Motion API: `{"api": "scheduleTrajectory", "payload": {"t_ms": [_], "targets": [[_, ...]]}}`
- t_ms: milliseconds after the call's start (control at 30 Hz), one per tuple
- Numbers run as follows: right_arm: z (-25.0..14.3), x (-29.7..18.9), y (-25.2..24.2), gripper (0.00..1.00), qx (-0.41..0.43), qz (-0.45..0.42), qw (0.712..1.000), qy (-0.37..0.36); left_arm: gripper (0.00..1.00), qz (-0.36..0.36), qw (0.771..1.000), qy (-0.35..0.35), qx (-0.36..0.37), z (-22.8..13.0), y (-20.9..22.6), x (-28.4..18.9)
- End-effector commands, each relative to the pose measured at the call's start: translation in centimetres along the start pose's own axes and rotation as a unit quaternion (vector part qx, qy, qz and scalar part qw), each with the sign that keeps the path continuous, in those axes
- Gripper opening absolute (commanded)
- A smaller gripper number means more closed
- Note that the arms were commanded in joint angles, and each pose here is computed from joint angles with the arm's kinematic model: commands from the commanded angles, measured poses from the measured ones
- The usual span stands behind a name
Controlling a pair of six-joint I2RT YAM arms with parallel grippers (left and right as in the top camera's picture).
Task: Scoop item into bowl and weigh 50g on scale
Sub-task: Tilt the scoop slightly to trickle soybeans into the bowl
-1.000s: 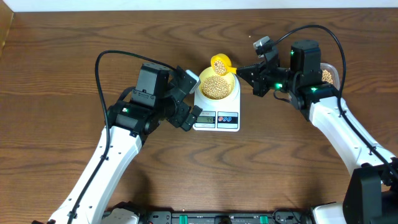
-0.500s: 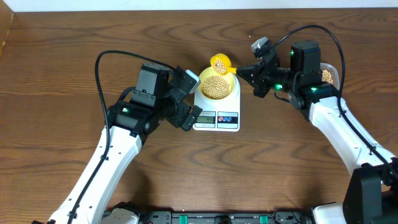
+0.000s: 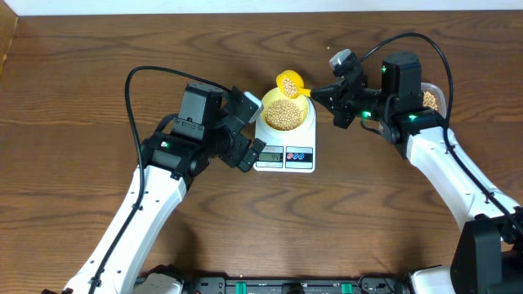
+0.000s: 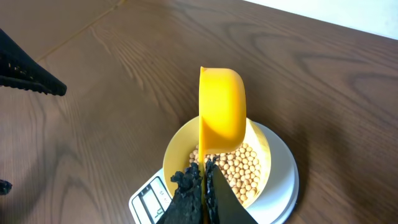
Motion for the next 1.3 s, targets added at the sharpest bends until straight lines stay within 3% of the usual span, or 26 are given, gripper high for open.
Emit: {"api": "scheduleTrajectory", "payload": {"t_ms": [0,1267], "targets": [[-0.32,0.33,-0.04,0.01,-0.006,0.002,1.000,0.004,0.99,-0.004,1.000,-0.003,0.000,-0.04,-0.11,-0.16],[-0.68,0.33,-0.02,0.01,0.001,0.002,1.000,0.011,0.99,-0.004,1.000,-0.003,0.000,-0.04,-0.11,-0.16]]}}
Point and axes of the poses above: each gripper's point midway between its finger pads, its own x axis out along the fingers, its own y axis along the line the jaws close on, z = x × y, the point moved 2 cm from there along -x, back along the fingers, and after that the axes turned 7 degrees about x, right-handed, at the moved point
